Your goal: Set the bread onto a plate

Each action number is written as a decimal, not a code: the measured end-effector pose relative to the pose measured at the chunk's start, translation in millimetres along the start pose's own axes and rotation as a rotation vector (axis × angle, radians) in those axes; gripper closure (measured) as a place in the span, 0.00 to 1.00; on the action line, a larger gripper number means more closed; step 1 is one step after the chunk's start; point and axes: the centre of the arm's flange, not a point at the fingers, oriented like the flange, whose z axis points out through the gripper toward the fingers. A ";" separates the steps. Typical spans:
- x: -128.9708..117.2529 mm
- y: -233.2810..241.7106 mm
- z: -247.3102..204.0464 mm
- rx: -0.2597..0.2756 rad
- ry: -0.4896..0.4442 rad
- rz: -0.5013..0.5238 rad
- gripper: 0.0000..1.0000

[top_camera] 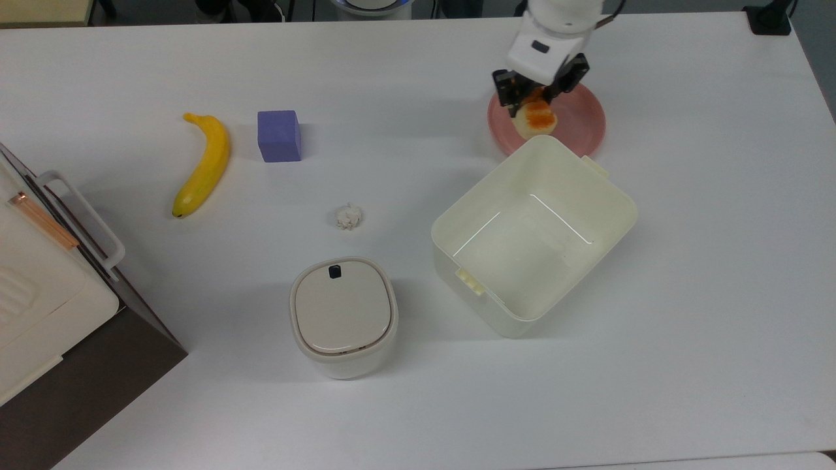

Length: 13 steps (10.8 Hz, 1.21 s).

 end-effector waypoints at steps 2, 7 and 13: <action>3.5 -18.2 7.3 0.005 -0.009 -0.009 0.45; 9.7 -23.5 11.9 -0.006 -0.008 0.011 0.00; 21.3 92.2 -56.2 -0.043 -0.026 0.212 0.00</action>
